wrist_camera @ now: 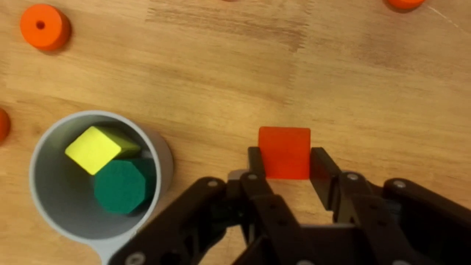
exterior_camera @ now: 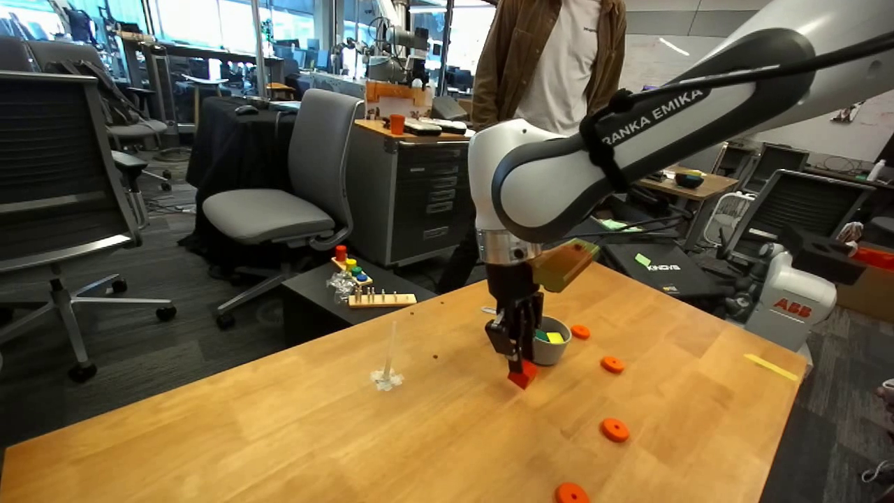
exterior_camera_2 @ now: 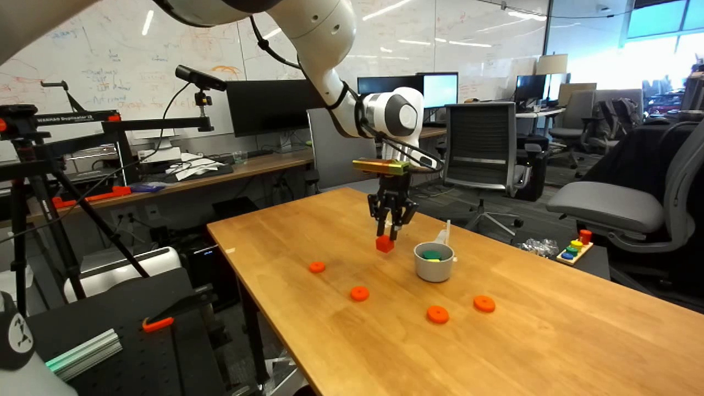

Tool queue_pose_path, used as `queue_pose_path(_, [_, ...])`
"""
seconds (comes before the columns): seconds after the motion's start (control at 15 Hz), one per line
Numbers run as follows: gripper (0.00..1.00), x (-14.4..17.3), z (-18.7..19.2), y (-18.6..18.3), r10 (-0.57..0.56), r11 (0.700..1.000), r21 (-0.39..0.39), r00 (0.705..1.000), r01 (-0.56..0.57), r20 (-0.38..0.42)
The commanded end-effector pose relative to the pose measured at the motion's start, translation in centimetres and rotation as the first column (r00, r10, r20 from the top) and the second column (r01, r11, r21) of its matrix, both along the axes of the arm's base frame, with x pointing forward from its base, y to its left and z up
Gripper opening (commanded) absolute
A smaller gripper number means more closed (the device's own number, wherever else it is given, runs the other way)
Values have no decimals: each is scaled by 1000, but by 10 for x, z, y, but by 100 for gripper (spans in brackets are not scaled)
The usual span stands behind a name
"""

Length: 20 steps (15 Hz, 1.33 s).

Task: Place the yellow, green and orange blocks inside the grey measuring cup

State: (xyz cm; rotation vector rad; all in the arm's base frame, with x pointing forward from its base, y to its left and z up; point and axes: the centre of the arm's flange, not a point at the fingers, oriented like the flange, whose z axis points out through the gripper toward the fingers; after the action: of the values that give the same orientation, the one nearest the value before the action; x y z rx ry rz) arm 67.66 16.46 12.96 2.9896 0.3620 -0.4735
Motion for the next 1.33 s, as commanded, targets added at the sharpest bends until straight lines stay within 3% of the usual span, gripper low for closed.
queue_pose_path(0.0, [15,0,43,0,-13,1000,17,999,13,47])
queue_pose_path(0.53, [14,4,114,-42,-82,997,1,986,83,146])
queue_pose_path(1.2, [14,-9,120,-105,-187,982,-10,971,191,147])
queue_pose_path(1.27, [61,-9,120,-109,-200,979,-14,970,204,141])
